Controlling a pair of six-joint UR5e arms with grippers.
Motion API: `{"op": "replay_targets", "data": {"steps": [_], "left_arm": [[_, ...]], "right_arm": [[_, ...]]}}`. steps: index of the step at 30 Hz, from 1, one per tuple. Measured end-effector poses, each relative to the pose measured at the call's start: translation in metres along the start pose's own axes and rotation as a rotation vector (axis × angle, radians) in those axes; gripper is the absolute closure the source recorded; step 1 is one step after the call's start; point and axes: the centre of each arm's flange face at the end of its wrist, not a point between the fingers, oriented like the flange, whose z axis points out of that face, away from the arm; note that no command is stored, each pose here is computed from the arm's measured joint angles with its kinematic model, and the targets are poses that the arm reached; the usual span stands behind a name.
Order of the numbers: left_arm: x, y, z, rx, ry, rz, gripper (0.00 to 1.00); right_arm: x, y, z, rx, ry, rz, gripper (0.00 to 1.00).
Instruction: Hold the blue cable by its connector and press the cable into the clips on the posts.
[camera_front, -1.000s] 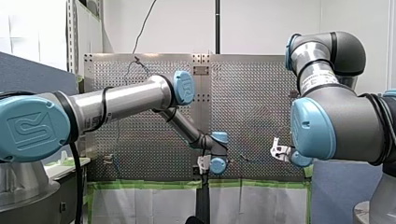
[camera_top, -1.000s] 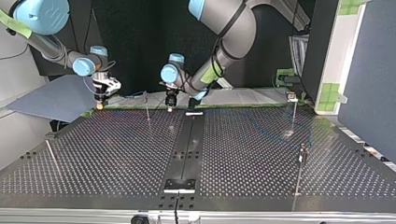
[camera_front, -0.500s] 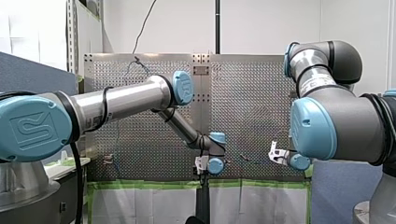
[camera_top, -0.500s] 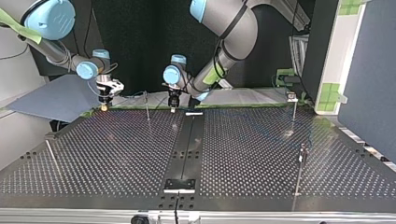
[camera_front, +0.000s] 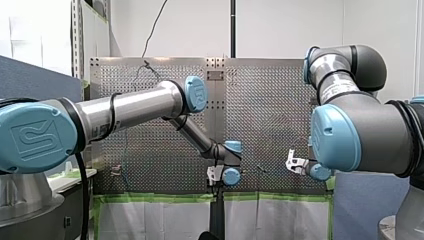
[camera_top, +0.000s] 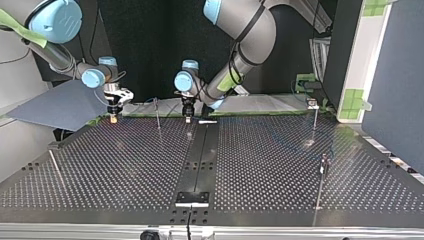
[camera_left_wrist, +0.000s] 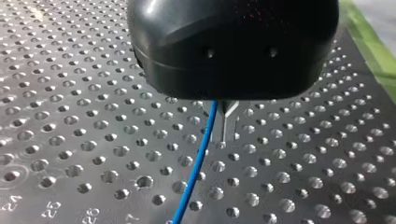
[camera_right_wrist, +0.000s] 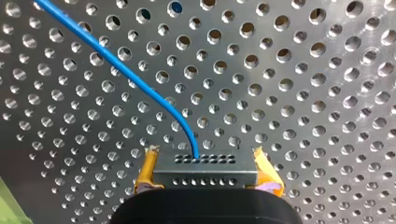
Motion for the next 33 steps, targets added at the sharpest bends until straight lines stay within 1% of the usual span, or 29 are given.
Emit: {"op": "replay_targets", "data": {"steps": [7, 12, 16, 17, 18, 19, 20, 21, 22, 23, 24, 26, 28, 29, 31, 32, 33], "left_arm": [[0.001, 0.001, 0.000, 0.002, 0.002, 0.001, 1.00], [-0.002, -0.001, 0.002, 0.005, -0.004, -0.002, 1.00], [-0.003, -0.003, 0.003, 0.014, -0.005, -0.004, 1.00], [-0.003, -0.003, 0.002, 0.018, -0.004, -0.004, 0.96], [-0.002, -0.003, 0.002, 0.022, -0.002, -0.003, 0.96], [-0.002, -0.003, 0.001, 0.025, 0.000, -0.002, 0.75], [-0.001, -0.003, 0.000, 0.028, 0.002, 0.000, 0.57], [0.000, -0.004, -0.001, 0.032, 0.005, 0.003, 0.57], [0.001, -0.004, -0.002, 0.036, 0.007, 0.006, 0.52], [0.002, -0.005, -0.003, 0.040, 0.010, 0.009, 0.42], [0.003, -0.006, -0.005, 0.047, 0.015, 0.012, 0.42], [0.005, -0.008, -0.008, 0.060, 0.024, 0.018, 0.38], [0.007, -0.010, -0.012, 0.076, 0.039, 0.026, 0.38], [0.007, -0.012, -0.013, 0.084, 0.046, 0.030, 0.34], [0.006, -0.015, -0.018, 0.103, 0.061, 0.043, 0.34], [0.005, -0.017, -0.020, 0.110, 0.068, 0.051, 0.32], [0.003, -0.019, -0.023, 0.118, 0.076, 0.060, 0.32]], "right_arm": [[-0.004, -0.001, 0.003, 0.016, -0.004, 0.002, 1.00], [-0.003, -0.001, 0.005, 0.019, -0.001, 0.001, 1.00], [-0.003, -0.001, 0.005, 0.019, -0.002, -0.001, 1.00], [-0.003, -0.001, 0.005, 0.019, -0.002, -0.001, 1.00], [-0.003, -0.001, 0.005, 0.019, -0.003, -0.001, 1.00], [-0.003, -0.001, 0.005, 0.019, -0.005, -0.001, 1.00], [-0.003, -0.001, 0.005, 0.019, -0.006, -0.001, 1.00], [-0.003, -0.001, 0.005, 0.018, -0.007, -0.001, 1.00], [-0.004, -0.001, 0.005, 0.018, -0.008, -0.002, 1.00], [-0.004, -0.001, 0.005, 0.018, -0.009, -0.001, 1.00], [-0.004, -0.001, 0.005, 0.018, -0.009, -0.001, 1.00], [-0.004, -0.001, 0.005, 0.018, -0.010, -0.002, 1.00], [-0.004, -0.001, 0.005, 0.018, -0.010, -0.002, 1.00], [-0.004, -0.001, 0.005, 0.018, -0.010, -0.002, 1.00], [-0.004, -0.001, 0.005, 0.018, -0.013, -0.002, 1.00], [-0.004, -0.001, 0.005, 0.017, -0.015, -0.002, 1.00], [-0.004, -0.001, 0.005, 0.017, -0.016, -0.001, 1.00]]}}
